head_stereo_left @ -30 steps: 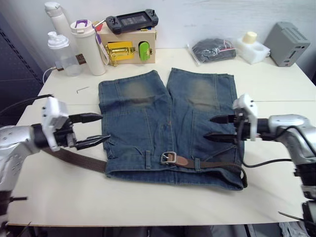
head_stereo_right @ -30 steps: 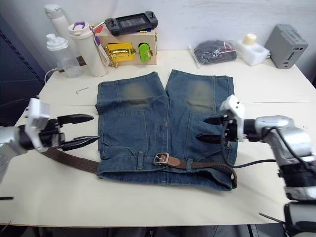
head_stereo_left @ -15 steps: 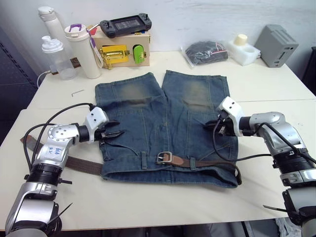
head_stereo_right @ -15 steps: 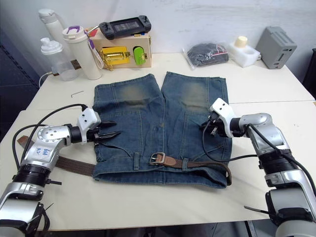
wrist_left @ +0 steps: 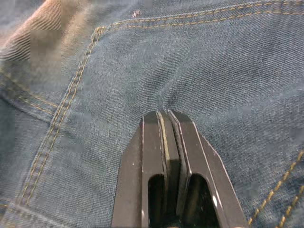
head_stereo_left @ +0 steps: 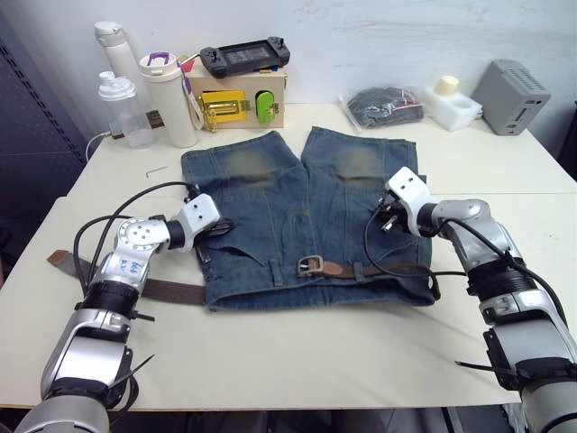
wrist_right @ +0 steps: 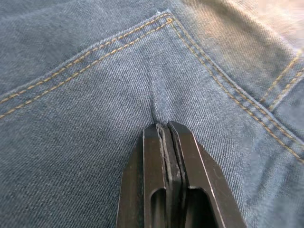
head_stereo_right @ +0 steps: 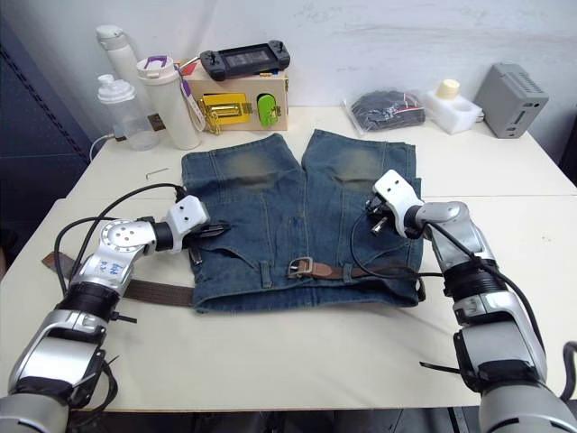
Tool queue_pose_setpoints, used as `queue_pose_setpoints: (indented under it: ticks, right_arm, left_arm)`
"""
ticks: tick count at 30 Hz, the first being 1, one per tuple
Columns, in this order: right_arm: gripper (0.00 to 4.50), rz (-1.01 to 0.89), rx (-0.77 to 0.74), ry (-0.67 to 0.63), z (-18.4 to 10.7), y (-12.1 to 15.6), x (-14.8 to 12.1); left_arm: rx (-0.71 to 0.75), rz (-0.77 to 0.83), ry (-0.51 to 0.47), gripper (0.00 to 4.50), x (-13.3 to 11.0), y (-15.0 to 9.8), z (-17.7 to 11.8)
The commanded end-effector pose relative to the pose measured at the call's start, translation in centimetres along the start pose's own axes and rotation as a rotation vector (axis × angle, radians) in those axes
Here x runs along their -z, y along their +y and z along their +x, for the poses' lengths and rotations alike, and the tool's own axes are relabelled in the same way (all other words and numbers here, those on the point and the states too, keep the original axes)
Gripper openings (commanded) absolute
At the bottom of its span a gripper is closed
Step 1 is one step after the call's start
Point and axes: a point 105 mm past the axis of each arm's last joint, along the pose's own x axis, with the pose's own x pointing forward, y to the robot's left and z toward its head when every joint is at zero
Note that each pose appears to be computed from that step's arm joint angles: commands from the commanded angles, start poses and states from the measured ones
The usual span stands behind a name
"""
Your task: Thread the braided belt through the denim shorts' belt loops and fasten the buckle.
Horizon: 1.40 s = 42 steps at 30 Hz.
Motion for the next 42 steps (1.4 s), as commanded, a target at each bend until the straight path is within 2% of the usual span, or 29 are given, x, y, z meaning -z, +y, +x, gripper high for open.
queue_pose_setpoints:
  ticks: [1,8,14,22,25,28,29,32,34,36,39,42]
  right_arm:
    - [0.0,0.001,0.081,0.077,0.0,-1.5,2.0]
    - [0.0,-0.007,0.032,0.118,-0.2,-0.7,3.1]
    - [0.0,0.01,0.038,0.155,-1.2,-0.9,4.7]
    - [0.0,0.018,0.069,0.119,-1.5,-1.4,4.0]
    - [0.0,0.061,0.06,0.033,-1.7,-1.3,2.2]
    - [0.93,0.121,0.008,-0.132,-3.1,-1.0,-1.1]
    - [1.33,0.13,-0.005,-0.16,-3.5,-0.8,-1.7]
    - [2.7,0.161,-0.087,-0.325,-5.9,-0.2,-5.0]
    - [3.46,0.154,-0.163,-0.422,-7.6,0.9,-6.8]
    - [4.45,0.137,-0.222,-0.506,-9.2,1.8,-8.1]
    - [4.45,0.111,-0.328,-0.611,-11.2,3.6,-9.4]
    - [4.45,0.028,-0.408,-0.613,-11.8,6.0,-9.4]
  left_arm:
    - [-0.06,0.04,0.115,0.08,2.0,0.7,0.9]
    - [-0.072,0.174,0.127,0.08,1.7,1.1,1.3]
    - [-0.056,0.169,0.098,0.08,1.3,0.7,1.9]
    - [-0.066,0.123,0.048,0.08,0.4,0.9,2.2]
    - [-0.119,0.077,-0.037,0.96,-0.9,1.9,1.5]
    - [-0.188,0.072,-0.112,2.21,-2.7,2.9,-0.6]
    - [-0.211,0.064,-0.131,2.64,-3.2,3.2,-1.3]
    - [-0.331,-0.022,-0.283,3.91,-6.7,4.1,-5.5]
    - [-0.381,-0.081,-0.346,3.96,-8.2,4.0,-8.1]
    - [-0.456,-0.195,-0.409,3.96,-9.3,3.9,-11.2]
    - [-0.485,-0.393,-0.425,3.96,-8.7,2.2,-14.7]
    - [-0.498,-0.667,-0.414,3.96,-5.9,-0.3,-17.7]
